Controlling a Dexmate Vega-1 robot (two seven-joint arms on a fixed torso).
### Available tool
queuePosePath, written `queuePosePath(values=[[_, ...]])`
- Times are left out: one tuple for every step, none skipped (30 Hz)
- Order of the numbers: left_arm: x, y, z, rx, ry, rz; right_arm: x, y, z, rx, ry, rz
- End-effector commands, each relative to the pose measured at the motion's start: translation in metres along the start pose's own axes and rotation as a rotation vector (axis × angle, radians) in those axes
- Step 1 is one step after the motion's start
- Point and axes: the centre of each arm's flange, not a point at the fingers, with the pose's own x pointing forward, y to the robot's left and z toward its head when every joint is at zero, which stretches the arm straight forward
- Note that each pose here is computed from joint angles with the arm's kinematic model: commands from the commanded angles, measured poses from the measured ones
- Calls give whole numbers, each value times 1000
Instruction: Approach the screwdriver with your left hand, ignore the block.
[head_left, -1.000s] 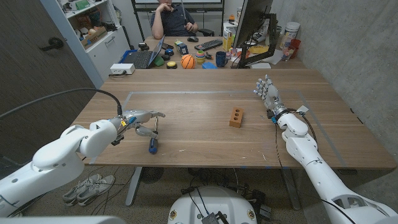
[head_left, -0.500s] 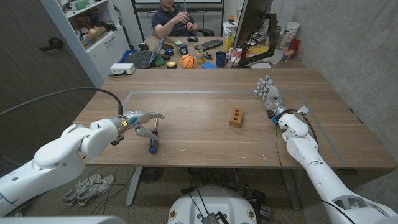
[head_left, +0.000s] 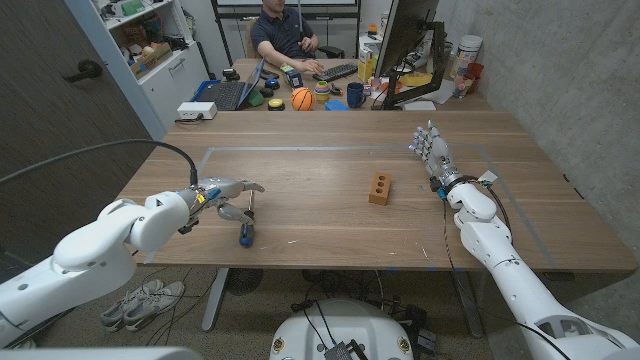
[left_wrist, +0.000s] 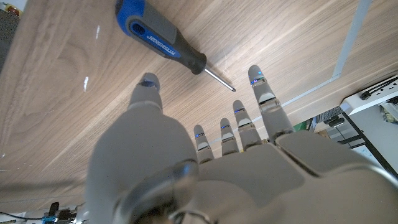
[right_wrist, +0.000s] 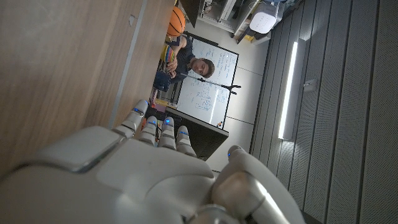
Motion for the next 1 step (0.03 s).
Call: queuePosePath(values=[[0, 1, -2, 3, -1, 3, -1, 2, -1, -4, 3, -2]])
